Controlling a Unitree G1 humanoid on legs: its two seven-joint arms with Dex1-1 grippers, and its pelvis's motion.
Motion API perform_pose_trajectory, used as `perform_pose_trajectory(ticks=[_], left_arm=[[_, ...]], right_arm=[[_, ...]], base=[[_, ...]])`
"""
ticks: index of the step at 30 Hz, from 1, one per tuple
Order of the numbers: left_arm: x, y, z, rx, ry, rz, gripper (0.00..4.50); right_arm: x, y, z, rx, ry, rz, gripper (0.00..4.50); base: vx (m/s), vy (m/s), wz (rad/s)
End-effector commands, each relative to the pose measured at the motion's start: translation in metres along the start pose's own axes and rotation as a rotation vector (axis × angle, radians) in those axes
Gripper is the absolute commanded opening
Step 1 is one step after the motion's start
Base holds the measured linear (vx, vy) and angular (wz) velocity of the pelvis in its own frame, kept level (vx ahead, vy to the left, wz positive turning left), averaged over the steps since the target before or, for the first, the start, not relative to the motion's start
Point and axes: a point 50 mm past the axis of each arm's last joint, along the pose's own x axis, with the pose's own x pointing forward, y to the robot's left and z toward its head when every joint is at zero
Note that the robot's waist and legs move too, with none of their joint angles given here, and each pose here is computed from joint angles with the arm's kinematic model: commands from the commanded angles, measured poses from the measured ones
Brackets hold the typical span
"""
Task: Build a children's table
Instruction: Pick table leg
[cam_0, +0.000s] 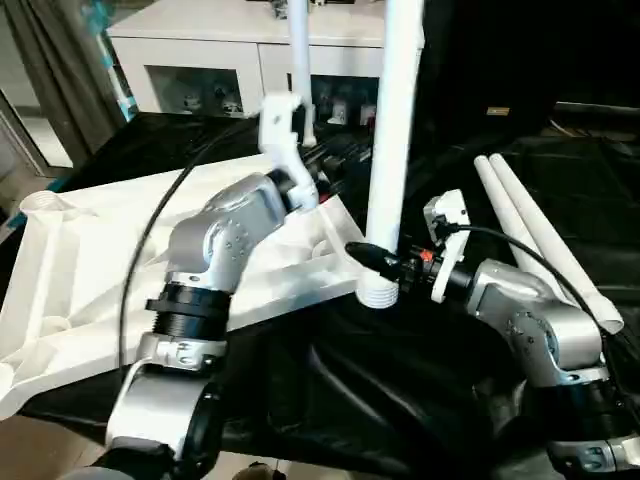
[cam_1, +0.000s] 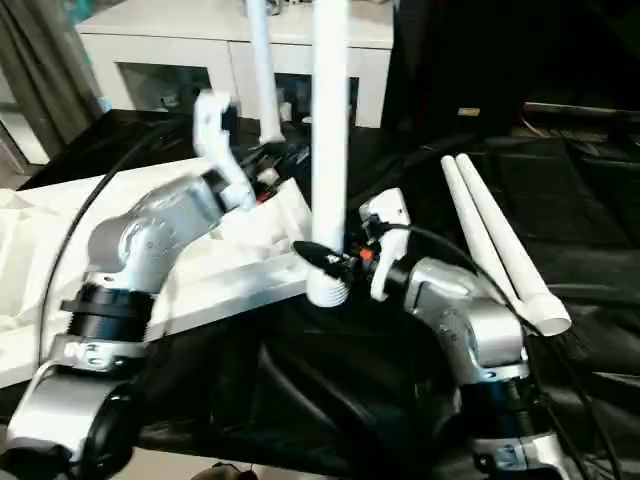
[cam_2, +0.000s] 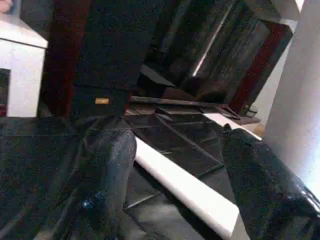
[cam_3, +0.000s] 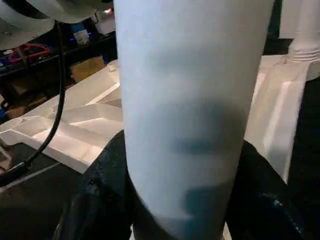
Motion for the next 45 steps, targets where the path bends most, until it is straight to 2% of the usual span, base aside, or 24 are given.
perform_pose_trajectory(ticks=[1, 5, 6, 9, 11, 14, 16, 18, 21, 24, 25, 28, 33, 39, 43, 45], left_arm=[[0.005, -0.007, 0.005, 0.014, -0.009, -0.044, 3.14], [0.002, -0.005, 0.003, 0.026, 0.005, -0.038, 3.14], [0.000, 0.002, 0.003, 0.042, -0.001, 0.012, 3.14], [-0.003, 0.011, 0.004, 0.061, -0.018, 0.073, 3.14], [-0.007, 0.022, 0.006, 0.095, -0.034, 0.141, 3.14], [-0.016, 0.033, 0.002, 0.148, 0.000, 0.156, 3.14], [-0.024, 0.038, -0.006, 0.225, 0.075, 0.125, 3.14], [-0.028, 0.038, -0.019, 0.328, 0.190, 0.065, 3.14], [-0.032, 0.036, -0.033, 0.392, 0.290, 0.002, 3.14], [-0.040, 0.040, -0.066, 0.467, 0.478, -0.093, 3.14], [-0.042, 0.040, -0.072, 0.479, 0.509, -0.111, 3.14], [-0.049, 0.045, -0.085, 0.452, 0.588, -0.134, 3.14], [-0.059, 0.054, -0.096, 0.442, 0.682, -0.145, 3.14], [-0.066, 0.061, -0.099, 0.439, 0.719, -0.147, 2.51], [-0.070, 0.062, -0.102, 0.392, 0.736, -0.161, 2.24], [-0.071, 0.062, -0.103, 0.381, 0.739, -0.163, 1.95]], right_arm=[[0.001, 0.001, 0.004, -0.023, -0.006, -0.006, 1.89], [0.002, 0.001, 0.003, -0.024, -0.001, -0.007, 1.89], [0.003, 0.001, 0.004, -0.027, -0.004, -0.009, 1.89], [0.003, -0.002, 0.005, -0.035, -0.017, -0.032, 1.89], [0.003, -0.009, 0.009, -0.042, -0.052, -0.100, 1.89], [-0.002, -0.022, 0.018, -0.041, -0.122, -0.211, 1.89], [-0.008, -0.028, 0.022, -0.038, -0.144, -0.267, 1.89], [-0.011, -0.029, 0.019, -0.058, -0.108, -0.279, 1.89], [-0.013, -0.029, 0.016, -0.087, -0.096, -0.282, 1.89], [-0.020, -0.035, 0.007, -0.108, -0.070, -0.352, 1.89], [-0.022, -0.037, 0.005, -0.105, -0.068, -0.368, 1.89], [-0.026, -0.037, 0.004, -0.100, -0.074, -0.387, 1.89], [-0.028, -0.033, 0.000, -0.098, -0.063, -0.375, 1.89], [-0.030, -0.030, -0.006, -0.084, -0.049, -0.370, 1.89], [-0.031, -0.029, -0.009, -0.079, -0.042, -0.373, 1.89], [-0.032, -0.029, -0.010, -0.078, -0.041, -0.373, 1.89]], base=[[0.000, 0.000, 0.00], [0.000, 0.000, 0.00], [0.000, 0.000, 0.00], [0.000, 0.000, 0.00], [0.000, 0.000, 0.00], [0.000, 0.000, 0.00], [0.000, 0.000, 0.00], [0.000, 0.000, 0.00], [0.000, 0.000, 0.00], [0.000, 0.000, 0.00], [0.000, 0.000, 0.00], [0.000, 0.000, 0.00], [0.000, 0.000, 0.00], [0.000, 0.000, 0.00], [0.000, 0.000, 0.00], [0.000, 0.000, 0.00]])
